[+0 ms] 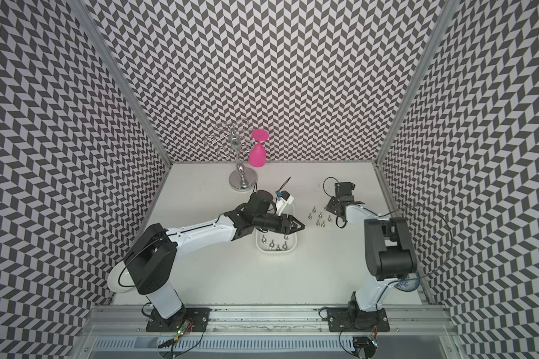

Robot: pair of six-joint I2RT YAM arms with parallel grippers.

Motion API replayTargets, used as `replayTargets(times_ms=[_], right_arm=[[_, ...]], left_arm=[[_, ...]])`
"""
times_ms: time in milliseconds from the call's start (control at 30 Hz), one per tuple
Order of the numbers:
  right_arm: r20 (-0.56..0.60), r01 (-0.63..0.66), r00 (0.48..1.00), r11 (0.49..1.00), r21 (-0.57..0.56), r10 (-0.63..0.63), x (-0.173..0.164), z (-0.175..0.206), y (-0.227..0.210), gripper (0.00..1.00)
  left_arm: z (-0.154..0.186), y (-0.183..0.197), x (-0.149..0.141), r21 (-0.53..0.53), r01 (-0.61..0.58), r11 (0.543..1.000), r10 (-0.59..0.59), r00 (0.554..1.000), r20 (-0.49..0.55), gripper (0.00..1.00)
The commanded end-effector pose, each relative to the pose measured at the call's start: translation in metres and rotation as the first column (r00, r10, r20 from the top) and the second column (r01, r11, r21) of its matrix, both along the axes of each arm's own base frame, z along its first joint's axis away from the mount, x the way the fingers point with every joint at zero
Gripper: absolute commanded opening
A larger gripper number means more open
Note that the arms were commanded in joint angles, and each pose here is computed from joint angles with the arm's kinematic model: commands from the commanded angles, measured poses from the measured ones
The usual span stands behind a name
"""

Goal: Take out the wing nut from the storage box
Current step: Place the wing nut at the center of the board, then pick up the wing nut from the storage box.

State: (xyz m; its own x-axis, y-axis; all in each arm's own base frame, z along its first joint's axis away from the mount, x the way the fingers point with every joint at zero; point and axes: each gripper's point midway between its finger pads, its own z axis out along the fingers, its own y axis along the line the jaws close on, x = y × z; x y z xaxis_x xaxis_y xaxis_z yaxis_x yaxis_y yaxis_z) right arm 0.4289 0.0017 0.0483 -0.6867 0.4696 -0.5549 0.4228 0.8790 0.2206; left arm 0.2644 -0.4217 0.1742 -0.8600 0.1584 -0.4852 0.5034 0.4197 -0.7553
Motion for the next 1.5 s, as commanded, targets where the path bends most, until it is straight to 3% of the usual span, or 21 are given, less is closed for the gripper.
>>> replayTargets(times_ms=[0, 267, 500, 733, 933, 1100, 1267, 1467], right_arm=[[0.033, 0.017, 0.999, 1.000, 0.026, -0.018, 0.014, -0.001, -0.004, 0.00], [-0.008, 0.017, 1.000, 1.000, -0.008, -0.017, 0.008, -0.019, -0.008, 0.00], [-0.034, -0.011, 0.999, 1.000, -0.021, 0.010, 0.007, -0.028, 0.002, 0.16], [-0.029, -0.025, 0.999, 0.999, -0.027, 0.024, 0.010, -0.022, 0.007, 0.22], [0.048, -0.028, 0.998, 0.999, -0.042, 0.030, 0.014, 0.014, 0.010, 0.26], [0.132, -0.058, 0.989, 0.995, -0.081, 0.068, 0.015, 0.059, 0.023, 0.29], [0.228, -0.295, 0.925, 0.953, -0.067, 0.302, 0.000, 0.094, 0.108, 0.31], [0.214, -0.587, 0.790, 0.809, -0.007, 0.575, -0.043, 0.086, 0.242, 0.30]], left_arm=[[0.014, -0.007, 0.003, -0.047, 0.007, 0.999, -0.006, 1.000, 0.028, 0.54], [0.008, -0.002, 0.000, -0.028, 0.004, 1.000, -0.003, 1.000, 0.023, 0.54], [0.006, 0.004, -0.002, -0.011, 0.004, 1.000, -0.003, 1.000, 0.028, 0.54], [0.006, 0.009, -0.004, 0.001, 0.001, 1.000, -0.001, 0.999, 0.037, 0.54], [0.015, 0.021, 0.003, 0.007, -0.024, 1.000, 0.024, 0.998, 0.065, 0.54], [0.019, 0.062, 0.025, 0.015, -0.104, 0.994, 0.103, 0.992, 0.075, 0.54], [0.012, 0.141, 0.054, 0.030, -0.272, 0.962, 0.270, 0.961, 0.061, 0.54], [-0.008, 0.232, 0.072, 0.061, -0.472, 0.880, 0.472, 0.881, 0.004, 0.55]])
